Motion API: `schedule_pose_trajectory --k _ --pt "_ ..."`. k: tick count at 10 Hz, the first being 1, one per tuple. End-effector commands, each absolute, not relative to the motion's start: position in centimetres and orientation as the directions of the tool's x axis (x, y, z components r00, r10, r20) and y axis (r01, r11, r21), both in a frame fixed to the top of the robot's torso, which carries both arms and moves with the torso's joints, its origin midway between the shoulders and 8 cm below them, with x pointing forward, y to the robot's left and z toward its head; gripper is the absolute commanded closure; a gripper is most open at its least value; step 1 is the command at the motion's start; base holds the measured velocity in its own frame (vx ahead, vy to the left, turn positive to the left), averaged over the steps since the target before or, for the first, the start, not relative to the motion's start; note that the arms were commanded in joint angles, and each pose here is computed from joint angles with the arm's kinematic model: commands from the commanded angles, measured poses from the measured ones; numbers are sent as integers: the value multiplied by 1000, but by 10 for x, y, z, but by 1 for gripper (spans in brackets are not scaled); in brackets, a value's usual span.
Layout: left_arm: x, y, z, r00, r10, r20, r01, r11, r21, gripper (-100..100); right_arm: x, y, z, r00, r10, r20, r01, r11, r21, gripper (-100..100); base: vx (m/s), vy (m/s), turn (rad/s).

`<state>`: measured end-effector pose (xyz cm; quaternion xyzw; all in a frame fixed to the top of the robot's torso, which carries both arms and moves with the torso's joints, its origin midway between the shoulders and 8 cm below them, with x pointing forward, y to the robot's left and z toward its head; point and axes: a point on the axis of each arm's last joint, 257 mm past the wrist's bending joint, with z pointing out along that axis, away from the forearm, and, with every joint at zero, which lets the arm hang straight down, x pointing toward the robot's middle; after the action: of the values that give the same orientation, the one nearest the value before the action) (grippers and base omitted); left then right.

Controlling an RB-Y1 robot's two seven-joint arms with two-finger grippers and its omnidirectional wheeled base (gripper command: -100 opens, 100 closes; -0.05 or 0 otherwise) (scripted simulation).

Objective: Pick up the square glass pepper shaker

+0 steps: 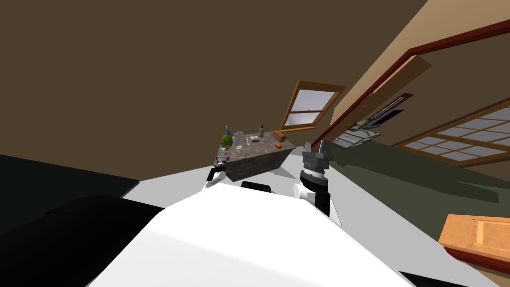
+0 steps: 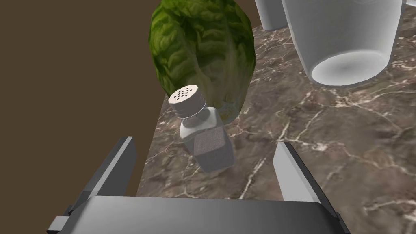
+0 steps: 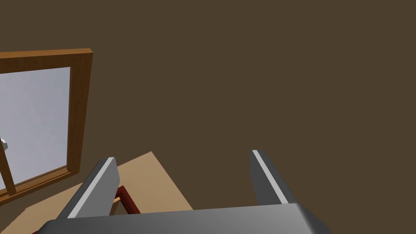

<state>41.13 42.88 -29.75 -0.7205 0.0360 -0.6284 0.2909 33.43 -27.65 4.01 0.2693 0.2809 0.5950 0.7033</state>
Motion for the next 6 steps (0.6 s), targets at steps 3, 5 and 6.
schedule_pose_trajectory --k 3,5,6 --pt "409 430 -302 230 -390 892 292 -846 -445 -100 334 -276 40 134 988 -75 -686 147 713 0 44 -22 61" --pt "408 428 -304 241 -368 898 283 -859 -427 -100 334 -276 40 134 988 -75 -686 147 713 0 62 -16 57" --pt "407 428 -305 247 -354 902 278 -866 -416 -100 334 -276 40 134 988 -75 -686 147 713 0 55 -12 69"
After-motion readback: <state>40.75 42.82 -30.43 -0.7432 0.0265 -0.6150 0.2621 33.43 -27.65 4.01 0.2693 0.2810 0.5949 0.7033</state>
